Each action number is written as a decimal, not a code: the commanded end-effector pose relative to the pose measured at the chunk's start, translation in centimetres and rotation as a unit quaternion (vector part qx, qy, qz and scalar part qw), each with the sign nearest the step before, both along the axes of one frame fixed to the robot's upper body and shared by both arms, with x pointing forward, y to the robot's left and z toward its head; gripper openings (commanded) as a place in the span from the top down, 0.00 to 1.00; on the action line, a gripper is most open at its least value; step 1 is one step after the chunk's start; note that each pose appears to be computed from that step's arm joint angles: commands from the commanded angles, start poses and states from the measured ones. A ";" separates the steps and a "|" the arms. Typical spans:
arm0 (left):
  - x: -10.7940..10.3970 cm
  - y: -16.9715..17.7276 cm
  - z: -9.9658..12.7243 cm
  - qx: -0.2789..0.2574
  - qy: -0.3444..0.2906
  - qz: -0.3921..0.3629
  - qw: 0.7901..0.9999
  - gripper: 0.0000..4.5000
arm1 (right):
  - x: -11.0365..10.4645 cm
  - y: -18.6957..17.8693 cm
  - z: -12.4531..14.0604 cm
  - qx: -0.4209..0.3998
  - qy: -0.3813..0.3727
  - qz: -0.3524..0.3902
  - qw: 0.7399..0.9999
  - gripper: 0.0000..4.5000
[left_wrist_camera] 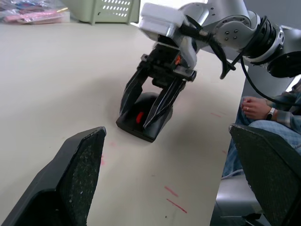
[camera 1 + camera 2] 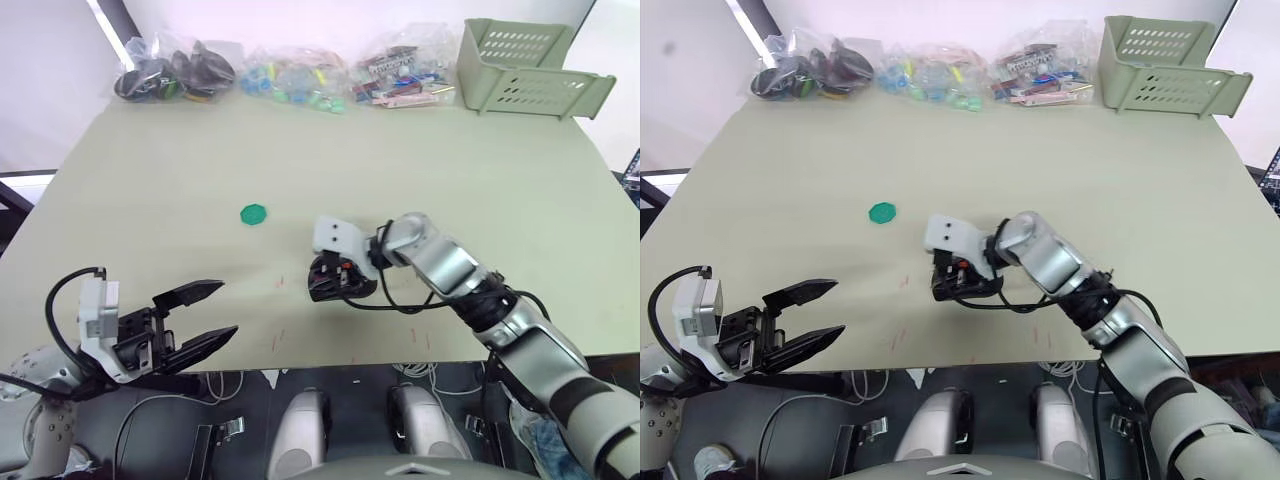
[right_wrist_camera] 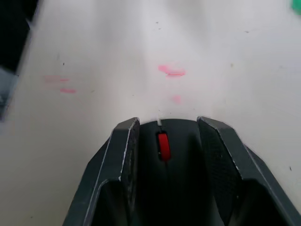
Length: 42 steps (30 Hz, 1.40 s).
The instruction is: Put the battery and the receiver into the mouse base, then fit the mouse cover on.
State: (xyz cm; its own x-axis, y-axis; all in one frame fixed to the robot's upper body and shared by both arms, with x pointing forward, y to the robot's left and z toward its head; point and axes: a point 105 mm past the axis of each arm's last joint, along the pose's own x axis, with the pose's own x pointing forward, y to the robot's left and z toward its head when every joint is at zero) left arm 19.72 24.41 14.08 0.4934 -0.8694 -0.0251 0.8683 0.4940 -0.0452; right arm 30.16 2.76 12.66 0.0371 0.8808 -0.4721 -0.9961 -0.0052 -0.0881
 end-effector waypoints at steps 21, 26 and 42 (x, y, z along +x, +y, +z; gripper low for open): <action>0.6 -0.2 0.3 0.001 -0.013 -0.010 1.000 0.00 | 0.2 -5.6 -5.9 0.206 -0.005 -0.184 0.961 0.55; 0.4 0.1 0.2 -0.002 -0.011 0.005 1.000 0.00 | 0.2 -5.9 -5.8 0.229 -0.013 -0.189 0.955 0.55; 1.0 2.4 -2.6 0.040 0.024 0.167 0.985 0.00 | -6.1 -18.7 0.3 0.189 -0.003 -0.232 0.954 0.15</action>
